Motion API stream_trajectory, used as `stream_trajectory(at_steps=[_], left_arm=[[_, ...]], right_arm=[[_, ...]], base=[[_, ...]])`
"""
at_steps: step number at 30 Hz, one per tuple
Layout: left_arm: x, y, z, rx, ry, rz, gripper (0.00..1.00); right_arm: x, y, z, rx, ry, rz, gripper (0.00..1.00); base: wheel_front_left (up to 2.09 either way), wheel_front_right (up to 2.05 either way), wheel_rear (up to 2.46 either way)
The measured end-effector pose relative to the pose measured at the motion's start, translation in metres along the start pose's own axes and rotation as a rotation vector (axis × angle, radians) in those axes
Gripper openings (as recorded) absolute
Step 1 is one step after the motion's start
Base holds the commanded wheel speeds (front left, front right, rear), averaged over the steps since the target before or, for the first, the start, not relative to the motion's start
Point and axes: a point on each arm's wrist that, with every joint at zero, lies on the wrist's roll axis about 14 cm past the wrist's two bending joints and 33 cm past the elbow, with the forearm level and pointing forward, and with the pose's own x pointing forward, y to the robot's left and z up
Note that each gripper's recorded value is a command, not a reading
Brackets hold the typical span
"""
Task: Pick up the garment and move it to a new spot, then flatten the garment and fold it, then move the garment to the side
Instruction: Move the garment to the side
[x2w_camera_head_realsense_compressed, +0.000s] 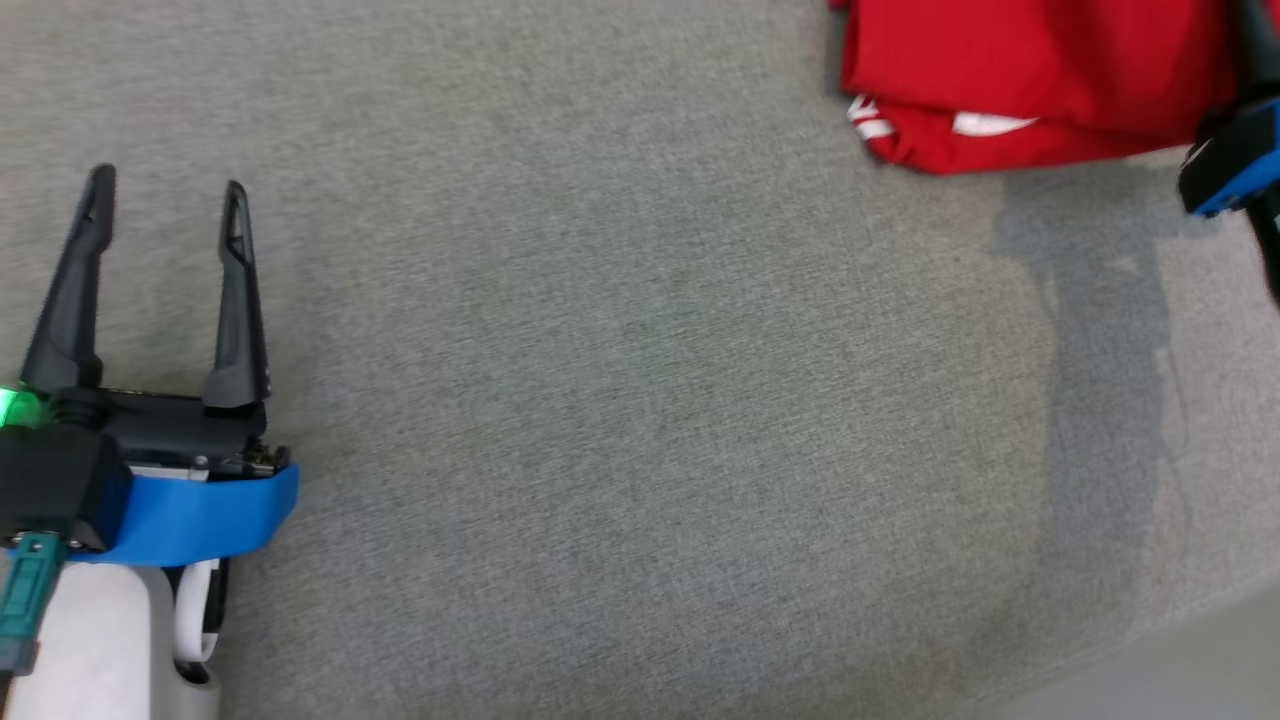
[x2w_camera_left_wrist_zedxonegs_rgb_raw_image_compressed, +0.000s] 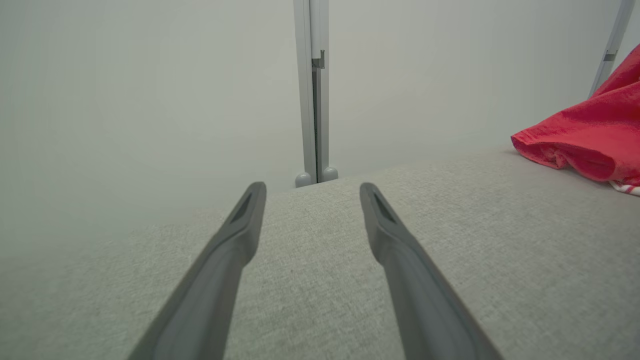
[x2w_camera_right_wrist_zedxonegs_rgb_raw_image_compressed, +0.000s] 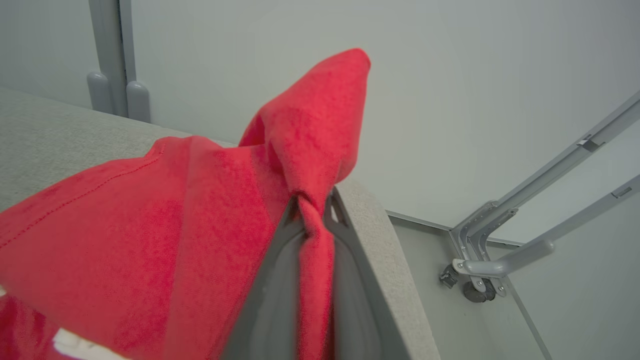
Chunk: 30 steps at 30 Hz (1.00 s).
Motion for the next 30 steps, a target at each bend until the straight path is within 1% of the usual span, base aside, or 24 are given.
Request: stream_trajectory(at_steps=[3, 7, 10, 15, 20, 21, 22, 23, 30], left_arm=[[0.008, -0.005, 0.000, 0.001, -0.012, -0.023, 1.00], [0.013, -0.005, 0.005, 0.001, -0.033, -0.025, 1.00], [0.013, -0.004, 0.005, 0.001, -0.036, -0.018, 1.00], [0.010, -0.001, 0.004, 0.001, -0.032, -0.004, 1.00], [0.007, 0.008, 0.007, 0.013, -0.041, 0.021, 1.00], [0.007, 0.010, 0.007, 0.015, -0.043, 0.025, 1.00], [0.006, 0.011, 0.008, 0.017, -0.045, 0.031, 1.00], [0.006, 0.013, 0.009, 0.017, -0.048, 0.035, 1.00], [-0.001, 0.021, 0.012, 0.024, -0.054, 0.065, 1.00]], right_arm=[[0.001, -0.023, 0.003, -0.010, -0.002, -0.048, 0.00], [0.006, -0.038, 0.010, -0.038, -0.008, -0.071, 0.00], [0.013, -0.041, 0.013, -0.051, -0.001, -0.075, 0.00], [0.028, -0.036, 0.010, -0.086, 0.050, -0.056, 0.00], [0.041, -0.044, 0.005, -0.131, 0.101, -0.072, 0.00], [0.043, -0.045, 0.004, -0.137, 0.109, -0.074, 0.13], [0.044, -0.045, 0.002, -0.143, 0.117, -0.075, 0.46], [0.045, -0.046, 0.001, -0.144, 0.123, -0.078, 1.00], [0.051, -0.056, 0.010, -0.151, 0.099, -0.115, 1.00]], base=[[0.00, 0.00, 0.00], [0.00, 0.00, 0.00], [0.00, 0.00, 0.00], [0.00, 0.00, 0.00], [0.00, 0.00, 0.00], [0.00, 0.00, 0.00], [0.00, 0.00, 0.00], [0.00, 0.00, 0.00], [0.00, 0.00, 0.00]])
